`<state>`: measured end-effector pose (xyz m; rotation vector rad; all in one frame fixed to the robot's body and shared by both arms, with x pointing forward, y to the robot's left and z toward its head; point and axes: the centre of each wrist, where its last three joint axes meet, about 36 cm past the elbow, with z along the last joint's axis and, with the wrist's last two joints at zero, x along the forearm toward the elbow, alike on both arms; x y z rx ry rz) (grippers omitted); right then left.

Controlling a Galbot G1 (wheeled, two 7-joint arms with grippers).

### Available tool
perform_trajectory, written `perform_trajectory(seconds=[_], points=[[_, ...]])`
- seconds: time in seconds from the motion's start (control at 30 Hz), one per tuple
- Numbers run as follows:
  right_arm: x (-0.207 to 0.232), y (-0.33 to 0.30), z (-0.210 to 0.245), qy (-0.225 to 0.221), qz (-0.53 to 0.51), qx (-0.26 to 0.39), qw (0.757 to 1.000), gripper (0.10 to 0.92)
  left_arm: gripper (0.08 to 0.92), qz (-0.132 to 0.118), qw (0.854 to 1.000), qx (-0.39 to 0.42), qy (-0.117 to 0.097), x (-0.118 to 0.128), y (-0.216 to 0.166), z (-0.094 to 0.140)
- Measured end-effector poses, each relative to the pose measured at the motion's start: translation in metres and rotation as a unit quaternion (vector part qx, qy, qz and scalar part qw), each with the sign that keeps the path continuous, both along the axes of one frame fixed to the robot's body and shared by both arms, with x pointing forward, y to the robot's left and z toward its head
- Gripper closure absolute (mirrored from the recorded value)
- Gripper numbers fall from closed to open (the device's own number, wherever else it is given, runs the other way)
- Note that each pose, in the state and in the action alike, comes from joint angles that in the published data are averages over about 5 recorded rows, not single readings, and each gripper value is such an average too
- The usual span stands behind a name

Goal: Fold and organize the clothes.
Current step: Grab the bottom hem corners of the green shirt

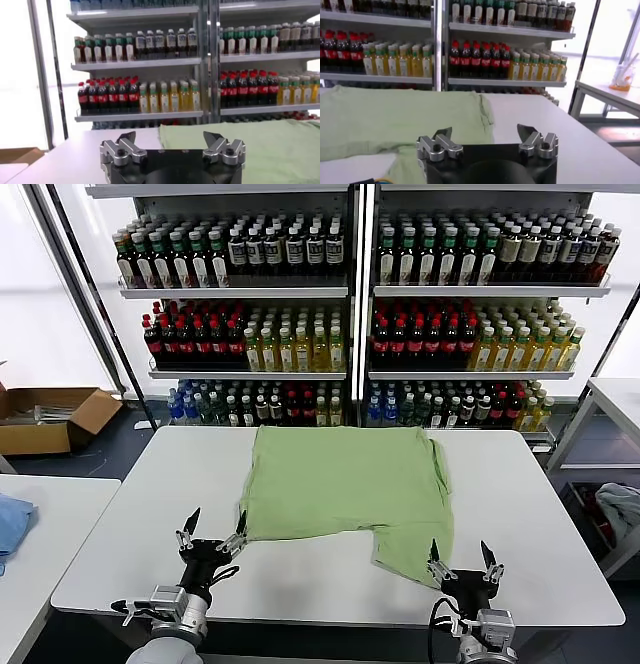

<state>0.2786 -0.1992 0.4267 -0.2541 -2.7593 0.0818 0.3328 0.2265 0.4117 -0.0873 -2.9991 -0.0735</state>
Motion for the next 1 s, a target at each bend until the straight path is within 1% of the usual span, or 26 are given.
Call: perform_trajectory(seconds=[0.07, 0.17, 0.5, 0.6, 0.77, 1.0], points=[[0.001, 0.001, -0.001, 0.004, -0.003, 0.001, 1.000, 0.200, 0.177, -0.002, 1.000, 0.001, 0.003, 0.001, 0.000, 0.001], [0.003, 0.004, -0.003, 0.013, -0.011, 0.004, 1.000, 0.200, 0.177, -0.008, 1.000, 0.006, 0.016, 0.006, 0.000, 0.002], [0.013, 0.017, -0.003, 0.030, -0.032, 0.018, 0.999, 0.200, 0.177, -0.034, 0.996, 0.021, 0.078, 0.025, 0.002, -0.012], [0.017, 0.020, -0.003, 0.034, -0.037, 0.021, 0.999, 0.200, 0.177, -0.038, 0.995, 0.021, 0.093, 0.031, 0.003, -0.017], [0.023, 0.025, -0.006, 0.041, -0.042, 0.026, 0.998, 0.200, 0.177, -0.044, 0.993, 0.024, 0.109, 0.042, 0.007, -0.021], [0.026, 0.031, -0.012, 0.055, -0.045, 0.030, 0.997, 0.200, 0.177, -0.046, 0.991, 0.030, 0.124, 0.056, 0.013, -0.028]])
